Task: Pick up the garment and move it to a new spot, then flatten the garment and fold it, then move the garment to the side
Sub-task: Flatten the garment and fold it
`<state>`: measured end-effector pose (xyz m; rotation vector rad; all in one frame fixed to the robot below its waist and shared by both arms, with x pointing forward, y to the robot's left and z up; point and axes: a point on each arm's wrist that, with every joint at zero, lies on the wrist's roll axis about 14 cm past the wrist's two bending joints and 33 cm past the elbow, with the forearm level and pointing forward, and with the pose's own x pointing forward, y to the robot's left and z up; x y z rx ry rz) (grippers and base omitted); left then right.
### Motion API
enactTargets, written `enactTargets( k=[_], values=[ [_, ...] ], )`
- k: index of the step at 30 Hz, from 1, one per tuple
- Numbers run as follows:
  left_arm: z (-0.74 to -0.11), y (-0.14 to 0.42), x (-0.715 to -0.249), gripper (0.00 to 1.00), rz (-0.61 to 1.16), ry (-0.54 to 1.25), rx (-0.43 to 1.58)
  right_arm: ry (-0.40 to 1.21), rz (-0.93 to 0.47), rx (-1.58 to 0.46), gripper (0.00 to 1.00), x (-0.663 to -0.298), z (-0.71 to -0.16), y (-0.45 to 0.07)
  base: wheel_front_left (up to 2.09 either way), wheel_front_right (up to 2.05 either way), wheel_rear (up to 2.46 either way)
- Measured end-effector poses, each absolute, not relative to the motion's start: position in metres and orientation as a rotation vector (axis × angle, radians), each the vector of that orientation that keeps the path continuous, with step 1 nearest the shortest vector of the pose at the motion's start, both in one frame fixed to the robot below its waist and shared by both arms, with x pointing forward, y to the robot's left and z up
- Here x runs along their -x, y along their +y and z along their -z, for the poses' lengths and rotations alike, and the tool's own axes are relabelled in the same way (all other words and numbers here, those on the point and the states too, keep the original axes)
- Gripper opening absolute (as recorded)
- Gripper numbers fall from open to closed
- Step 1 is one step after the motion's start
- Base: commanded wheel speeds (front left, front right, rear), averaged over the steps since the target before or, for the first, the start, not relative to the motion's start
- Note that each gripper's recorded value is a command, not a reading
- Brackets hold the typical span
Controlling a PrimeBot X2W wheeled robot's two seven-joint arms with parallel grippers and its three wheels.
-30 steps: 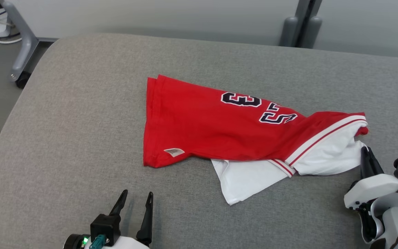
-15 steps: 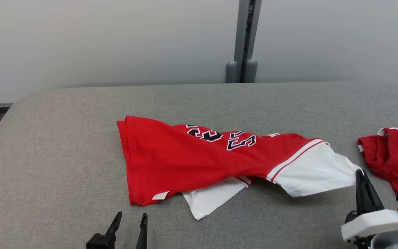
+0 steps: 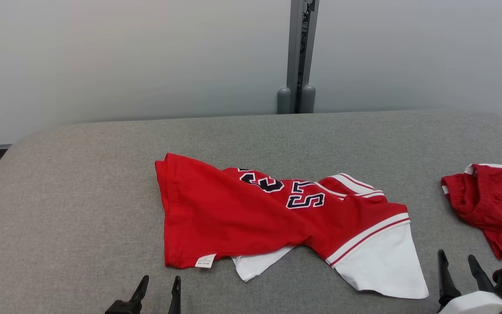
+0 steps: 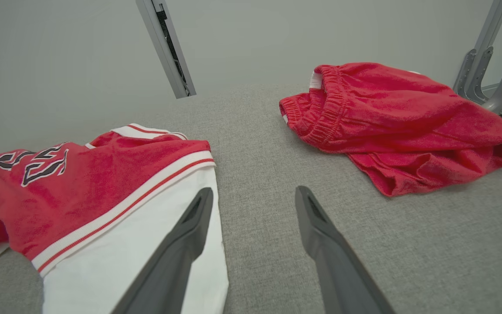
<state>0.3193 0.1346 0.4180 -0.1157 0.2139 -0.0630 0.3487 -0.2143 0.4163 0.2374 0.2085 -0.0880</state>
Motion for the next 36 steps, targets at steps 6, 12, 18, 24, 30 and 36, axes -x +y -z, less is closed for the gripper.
enactTargets(
  k=[6, 12, 18, 24, 30, 36],
  values=[
    [-0.415, 0.134, -0.334, 1.00, 0.054, 0.230, 0.128, 0.177, 0.079, -0.224, 1.00, -0.363, -0.426, -0.210, 0.00, 0.00, 0.00],
    [-0.404, 0.128, -0.355, 1.00, 0.063, 0.275, 0.143, 0.171, 0.062, -0.229, 1.00, -0.370, -0.428, -0.205, 0.00, 0.00, 0.00],
    [-0.386, 0.122, -0.374, 1.00, 0.065, 0.340, 0.144, 0.179, 0.074, -0.238, 1.00, -0.374, -0.425, -0.208, 0.00, 0.00, 0.00],
    [-0.369, 0.120, -0.377, 0.14, 0.058, 0.403, 0.139, 0.172, 0.107, -0.237, 1.00, -0.372, -0.426, -0.219, 0.00, 0.00, 0.00],
    [-0.384, 0.135, -0.378, 0.00, 0.005, 0.346, 0.153, 0.154, 0.113, -0.259, 1.00, -0.370, -0.431, -0.220, 0.00, 0.00, 0.00],
    [-0.389, 0.152, -0.355, 0.00, -0.028, 0.322, 0.140, 0.150, 0.081, -0.265, 1.00, -0.366, -0.434, -0.209, 0.00, 0.00, 0.00]
  ],
)
